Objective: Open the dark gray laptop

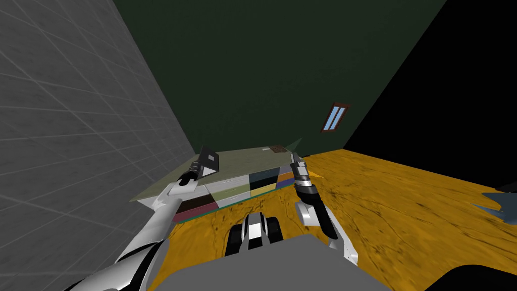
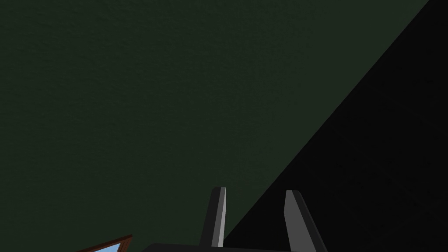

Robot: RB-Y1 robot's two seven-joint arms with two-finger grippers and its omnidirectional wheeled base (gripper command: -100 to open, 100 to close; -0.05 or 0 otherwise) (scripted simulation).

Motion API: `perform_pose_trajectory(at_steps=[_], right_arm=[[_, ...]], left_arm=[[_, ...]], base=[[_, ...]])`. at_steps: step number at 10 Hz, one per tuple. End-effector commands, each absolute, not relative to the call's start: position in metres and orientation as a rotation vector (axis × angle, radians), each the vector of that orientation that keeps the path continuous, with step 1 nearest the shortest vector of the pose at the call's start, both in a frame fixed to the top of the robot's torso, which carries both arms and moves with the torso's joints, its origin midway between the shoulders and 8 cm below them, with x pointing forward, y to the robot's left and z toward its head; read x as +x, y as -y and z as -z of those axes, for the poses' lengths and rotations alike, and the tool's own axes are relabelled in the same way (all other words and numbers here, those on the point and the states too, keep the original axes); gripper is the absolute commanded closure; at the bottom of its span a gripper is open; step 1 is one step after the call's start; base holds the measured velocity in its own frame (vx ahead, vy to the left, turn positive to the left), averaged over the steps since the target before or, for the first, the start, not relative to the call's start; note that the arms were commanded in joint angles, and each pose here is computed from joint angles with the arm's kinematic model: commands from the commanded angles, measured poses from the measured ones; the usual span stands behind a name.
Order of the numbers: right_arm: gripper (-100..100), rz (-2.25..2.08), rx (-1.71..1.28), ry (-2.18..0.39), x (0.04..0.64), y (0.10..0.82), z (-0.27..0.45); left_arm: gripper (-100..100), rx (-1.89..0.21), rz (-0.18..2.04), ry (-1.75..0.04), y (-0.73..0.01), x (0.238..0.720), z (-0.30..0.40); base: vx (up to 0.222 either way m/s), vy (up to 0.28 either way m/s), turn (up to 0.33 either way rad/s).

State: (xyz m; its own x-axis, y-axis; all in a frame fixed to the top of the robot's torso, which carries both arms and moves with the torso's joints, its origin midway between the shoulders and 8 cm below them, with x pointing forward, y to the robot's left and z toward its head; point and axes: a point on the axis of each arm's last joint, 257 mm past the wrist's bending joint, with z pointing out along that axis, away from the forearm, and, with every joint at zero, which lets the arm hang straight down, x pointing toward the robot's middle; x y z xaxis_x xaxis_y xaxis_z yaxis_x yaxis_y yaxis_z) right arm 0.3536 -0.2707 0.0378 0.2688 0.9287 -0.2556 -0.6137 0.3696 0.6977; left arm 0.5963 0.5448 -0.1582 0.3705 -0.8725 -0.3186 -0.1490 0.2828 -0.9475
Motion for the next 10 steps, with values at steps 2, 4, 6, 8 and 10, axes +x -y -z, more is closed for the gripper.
perform_pose_trajectory(at_steps=[2, 4, 6, 8, 10], right_arm=[[0, -1.105, 0.522, -0.715, 0.354, 0.271, -0.038], [0, -1.105, 0.522, -0.715, 0.354, 0.271, -0.038], [0, -1.105, 0.522, -0.715, 0.354, 0.271, -0.038], [0, -1.105, 0.522, -0.715, 0.354, 0.271, -0.038], [0, -1.105, 0.522, -0.715, 0.354, 0.271, -0.038]], left_arm=[[100, -1.248, 0.668, -1.071, -0.557, 0.606, 0.156], [100, -1.279, 0.649, -1.088, -0.561, 0.603, 0.175], [100, -1.296, 0.688, -1.002, -0.585, 0.61, 0.141], [100, -1.312, 0.689, -1.005, -0.584, 0.614, 0.144], [100, -1.326, 0.681, -1.012, -0.585, 0.613, 0.153]], base=[[-0.051, 0.005, 0.004], [0.0, 0.002, 0.008], [-0.108, -0.004, -0.169], [-0.041, -0.021, 0.013], [-0.004, -0.008, 0.005]])
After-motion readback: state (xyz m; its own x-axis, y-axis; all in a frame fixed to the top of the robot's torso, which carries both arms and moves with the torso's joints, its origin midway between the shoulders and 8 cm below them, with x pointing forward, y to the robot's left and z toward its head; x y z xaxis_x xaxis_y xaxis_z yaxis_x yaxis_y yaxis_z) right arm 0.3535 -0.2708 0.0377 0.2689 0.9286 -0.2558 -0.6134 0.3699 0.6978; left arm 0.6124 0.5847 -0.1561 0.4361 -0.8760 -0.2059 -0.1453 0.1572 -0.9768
